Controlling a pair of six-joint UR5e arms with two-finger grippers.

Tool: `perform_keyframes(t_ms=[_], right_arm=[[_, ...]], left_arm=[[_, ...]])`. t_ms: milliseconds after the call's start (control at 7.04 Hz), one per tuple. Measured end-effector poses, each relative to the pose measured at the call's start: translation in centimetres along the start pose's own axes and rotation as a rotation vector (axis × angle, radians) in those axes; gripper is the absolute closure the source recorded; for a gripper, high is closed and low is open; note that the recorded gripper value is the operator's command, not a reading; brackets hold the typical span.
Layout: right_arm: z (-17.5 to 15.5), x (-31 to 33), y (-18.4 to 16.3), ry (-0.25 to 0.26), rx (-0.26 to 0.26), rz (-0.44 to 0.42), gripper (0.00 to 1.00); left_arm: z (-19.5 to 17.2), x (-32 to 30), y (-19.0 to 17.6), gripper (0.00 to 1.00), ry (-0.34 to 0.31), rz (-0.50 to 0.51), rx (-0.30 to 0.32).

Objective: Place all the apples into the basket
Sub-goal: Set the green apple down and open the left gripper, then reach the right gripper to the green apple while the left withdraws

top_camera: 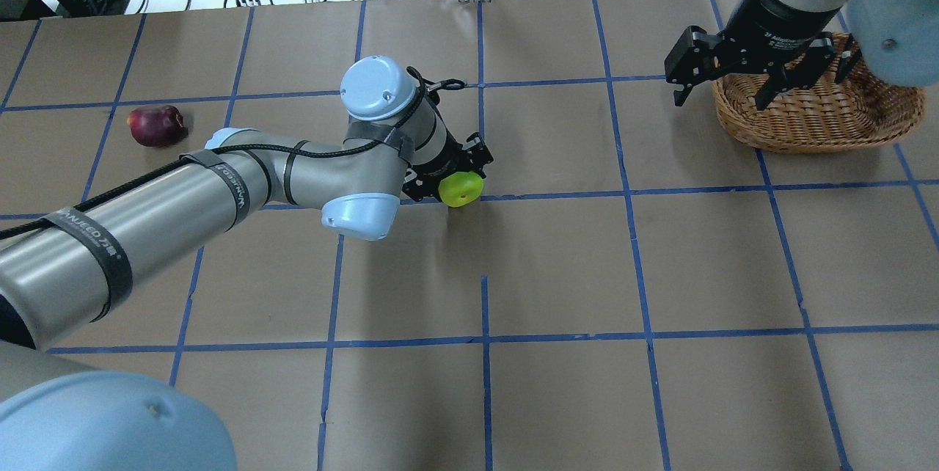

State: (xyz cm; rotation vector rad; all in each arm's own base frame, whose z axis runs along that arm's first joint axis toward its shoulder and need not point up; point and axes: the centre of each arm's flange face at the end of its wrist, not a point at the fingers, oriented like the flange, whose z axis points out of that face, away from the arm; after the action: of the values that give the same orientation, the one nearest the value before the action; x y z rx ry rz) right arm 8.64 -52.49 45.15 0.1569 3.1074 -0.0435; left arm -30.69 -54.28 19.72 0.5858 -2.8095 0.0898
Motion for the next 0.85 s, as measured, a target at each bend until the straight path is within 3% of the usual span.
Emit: perform_keyframes(t_ms=[284,568,852], right_arm=[[2.1,-0.1,-1.4,-0.006,-0.024,0.009,0.00],[2.7,-0.5,-1.6,-0.011,-0.036,0.003,0.00],[3.5,-3.2,-1.4,-0.029,-0.043,-0.047,0.00]], left_arm=[[-1.2,0.7,-0.2,0.00,0.035,-0.041,-0.001],[-4.8,1.1,-2.2,0.00,0.043,-0.066,0.004],[-11.0,1.0,-7.1,0.00,-0.018,-0.093,-0.049]])
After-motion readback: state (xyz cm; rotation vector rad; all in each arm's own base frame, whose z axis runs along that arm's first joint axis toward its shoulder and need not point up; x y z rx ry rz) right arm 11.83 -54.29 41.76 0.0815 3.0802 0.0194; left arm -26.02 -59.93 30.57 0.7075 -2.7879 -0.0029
